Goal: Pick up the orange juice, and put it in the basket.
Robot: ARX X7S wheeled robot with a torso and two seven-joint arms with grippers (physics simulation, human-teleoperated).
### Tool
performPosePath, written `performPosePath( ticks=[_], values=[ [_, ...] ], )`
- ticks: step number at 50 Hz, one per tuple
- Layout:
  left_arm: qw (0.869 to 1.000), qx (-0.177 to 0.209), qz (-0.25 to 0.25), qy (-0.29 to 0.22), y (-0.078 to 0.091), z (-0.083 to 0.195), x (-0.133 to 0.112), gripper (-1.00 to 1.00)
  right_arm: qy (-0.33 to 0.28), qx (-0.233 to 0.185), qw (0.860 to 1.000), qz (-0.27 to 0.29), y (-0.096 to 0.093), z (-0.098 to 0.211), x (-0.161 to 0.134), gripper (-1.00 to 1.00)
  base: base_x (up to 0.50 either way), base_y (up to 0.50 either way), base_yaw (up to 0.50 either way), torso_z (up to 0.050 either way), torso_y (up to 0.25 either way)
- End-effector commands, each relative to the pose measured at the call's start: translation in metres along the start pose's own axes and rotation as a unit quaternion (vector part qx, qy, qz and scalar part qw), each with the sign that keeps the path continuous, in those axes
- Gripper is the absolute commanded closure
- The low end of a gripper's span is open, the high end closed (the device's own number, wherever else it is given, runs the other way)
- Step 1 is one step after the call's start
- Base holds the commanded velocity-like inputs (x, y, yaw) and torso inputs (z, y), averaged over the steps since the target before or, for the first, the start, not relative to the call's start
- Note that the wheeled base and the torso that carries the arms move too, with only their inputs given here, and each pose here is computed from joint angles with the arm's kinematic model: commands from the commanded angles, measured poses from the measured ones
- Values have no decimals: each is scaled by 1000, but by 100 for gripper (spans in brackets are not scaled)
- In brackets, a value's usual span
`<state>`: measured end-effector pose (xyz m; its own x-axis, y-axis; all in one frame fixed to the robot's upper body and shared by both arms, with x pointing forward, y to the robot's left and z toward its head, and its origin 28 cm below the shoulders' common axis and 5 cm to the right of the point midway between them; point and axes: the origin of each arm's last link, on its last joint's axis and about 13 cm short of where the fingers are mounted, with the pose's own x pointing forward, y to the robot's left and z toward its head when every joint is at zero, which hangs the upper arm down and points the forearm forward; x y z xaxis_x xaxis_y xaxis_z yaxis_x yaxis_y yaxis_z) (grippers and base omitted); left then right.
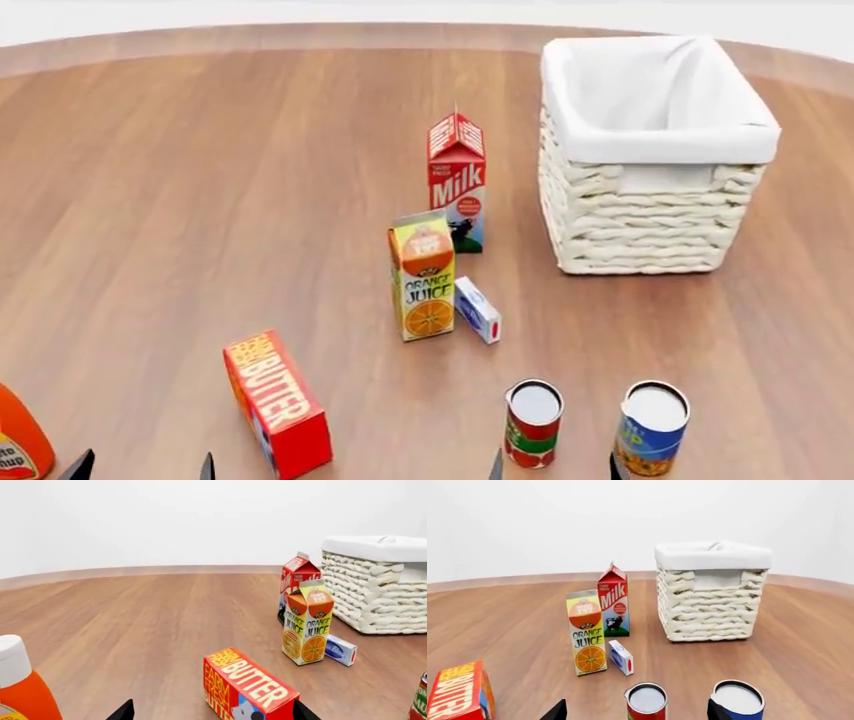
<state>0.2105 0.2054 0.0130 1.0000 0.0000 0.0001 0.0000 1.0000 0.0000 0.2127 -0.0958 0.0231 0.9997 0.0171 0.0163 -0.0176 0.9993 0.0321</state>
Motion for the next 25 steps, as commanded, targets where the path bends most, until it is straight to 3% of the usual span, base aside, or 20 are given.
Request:
performPosePath(
  ticks=[1, 25],
  values=[
    [1000, 0, 0, 0, 0, 0, 0, -100, -1, -2, 1000, 2, 1, 0, -1, -100, 227, 0, 0, 0, 0],
    [1000, 0, 0, 0, 0, 0, 0, -100, -8, -2, 1000, -2, 3, 0, -1, -100, 233, 0, 0, 0, 0]
  ],
)
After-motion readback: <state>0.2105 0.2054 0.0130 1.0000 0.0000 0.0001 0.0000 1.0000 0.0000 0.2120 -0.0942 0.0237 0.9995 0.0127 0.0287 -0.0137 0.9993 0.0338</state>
